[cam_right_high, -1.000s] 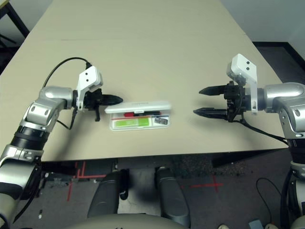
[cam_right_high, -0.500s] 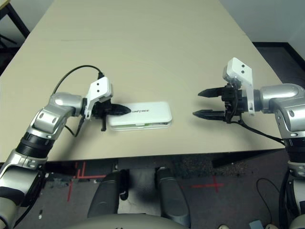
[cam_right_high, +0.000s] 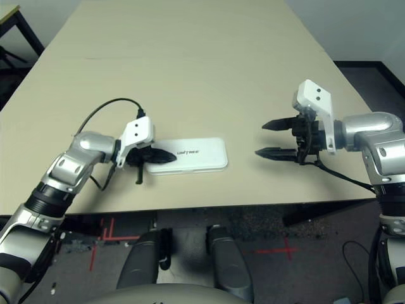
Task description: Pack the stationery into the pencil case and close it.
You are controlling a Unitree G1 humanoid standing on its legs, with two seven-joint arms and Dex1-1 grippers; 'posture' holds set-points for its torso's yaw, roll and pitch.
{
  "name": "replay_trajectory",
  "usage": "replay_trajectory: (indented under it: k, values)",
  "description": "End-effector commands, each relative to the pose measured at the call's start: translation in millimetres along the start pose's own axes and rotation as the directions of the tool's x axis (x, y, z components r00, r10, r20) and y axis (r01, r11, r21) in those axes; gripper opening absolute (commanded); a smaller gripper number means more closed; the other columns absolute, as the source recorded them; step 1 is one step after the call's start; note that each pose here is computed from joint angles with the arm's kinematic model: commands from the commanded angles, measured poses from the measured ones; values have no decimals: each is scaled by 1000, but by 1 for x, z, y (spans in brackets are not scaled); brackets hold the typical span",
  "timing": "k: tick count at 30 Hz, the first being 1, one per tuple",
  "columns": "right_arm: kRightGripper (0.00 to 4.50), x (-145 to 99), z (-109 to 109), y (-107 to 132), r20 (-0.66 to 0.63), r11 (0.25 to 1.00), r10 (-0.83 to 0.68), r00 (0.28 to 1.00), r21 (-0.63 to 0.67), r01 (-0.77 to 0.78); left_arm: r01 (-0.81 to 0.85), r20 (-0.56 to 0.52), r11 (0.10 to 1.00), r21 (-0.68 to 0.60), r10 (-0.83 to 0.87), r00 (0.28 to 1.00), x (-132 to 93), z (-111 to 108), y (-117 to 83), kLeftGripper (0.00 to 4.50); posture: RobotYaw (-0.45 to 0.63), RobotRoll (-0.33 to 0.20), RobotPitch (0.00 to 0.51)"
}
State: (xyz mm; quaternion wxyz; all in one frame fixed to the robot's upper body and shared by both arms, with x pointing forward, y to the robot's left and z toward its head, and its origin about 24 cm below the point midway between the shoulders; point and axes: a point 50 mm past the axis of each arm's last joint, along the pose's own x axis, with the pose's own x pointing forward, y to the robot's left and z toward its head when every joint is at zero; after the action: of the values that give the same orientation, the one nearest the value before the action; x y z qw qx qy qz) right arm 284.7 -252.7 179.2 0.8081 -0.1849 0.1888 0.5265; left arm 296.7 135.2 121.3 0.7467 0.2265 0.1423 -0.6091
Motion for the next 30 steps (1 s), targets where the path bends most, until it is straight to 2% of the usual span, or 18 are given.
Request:
replay_trajectory:
  k: [1, 3, 6, 11, 15, 16, 19, 21, 23, 26, 27, 30]
  values:
    - [4500, 5, -1, -3, 25, 999, -32, 999, -10, 33, -50, -34, 998, -44, 49, 998, 1, -14, -1, 15, -70, 0, 164]
    - [4500, 8, 0, -6, 62, 998, -66, 996, -14, 67, -127, 37, 991, -43, 129, 991, -5, -7, 7, 15, -70, 0, 164]
    - [4500, 12, 2, -13, 154, 989, -147, 977, -5, 150, -248, 164, 965, -83, 259, 952, -19, 5, 16, 643, -67, 0, 166]
    - [4500, 15, 1, -22, 272, 955, -294, 916, 46, 292, -401, 298, 894, -199, 445, 845, -46, 9, 22, 2511, -50, 0, 166]
    - [4500, 16, -3, -34, 342, 889, -454, 823, 119, 442, -554, 330, 775, -304, 631, 702, -73, 4, 31, 4069, -43, 0, 166]
    - [4500, 16, -4, -38, 353, 863, -502, 790, 146, 483, -600, 329, 727, -334, 686, 648, -83, 1, 35, 4390, -38, 0, 165]
    - [4500, 14, -8, -49, 361, 775, -628, 689, 220, 592, -711, 304, 562, -423, 827, 473, -110, -9, 47, 4455, -31, 0, 164]
    - [4500, 11, -11, -58, 356, 690, -720, 596, 276, 669, -765, 273, 425, -484, 904, 329, -131, -17, 55, 4455, -28, 0, 163]
    - [4500, 8, -15, -65, 340, 612, -787, 515, 324, 722, -788, 239, 319, -526, 945, 223, -146, -25, 60, 4455, -26, 0, 160]
    - [4500, 1, -22, -75, 311, 504, -858, 408, 361, 784, -813, 183, 201, -546, 976, 118, -160, -39, 64, 4455, -30, 0, 157]
    - [4500, -4, -24, -79, 294, 448, -888, 354, 377, 811, -820, 155, 152, -552, 985, 78, -165, -47, 65, 4455, -32, 0, 157]
    - [4500, -16, -32, -85, 249, 325, -939, 238, 409, 853, -833, 111, 63, -550, 994, 2, -175, -61, 64, 4455, -35, 0, 157]
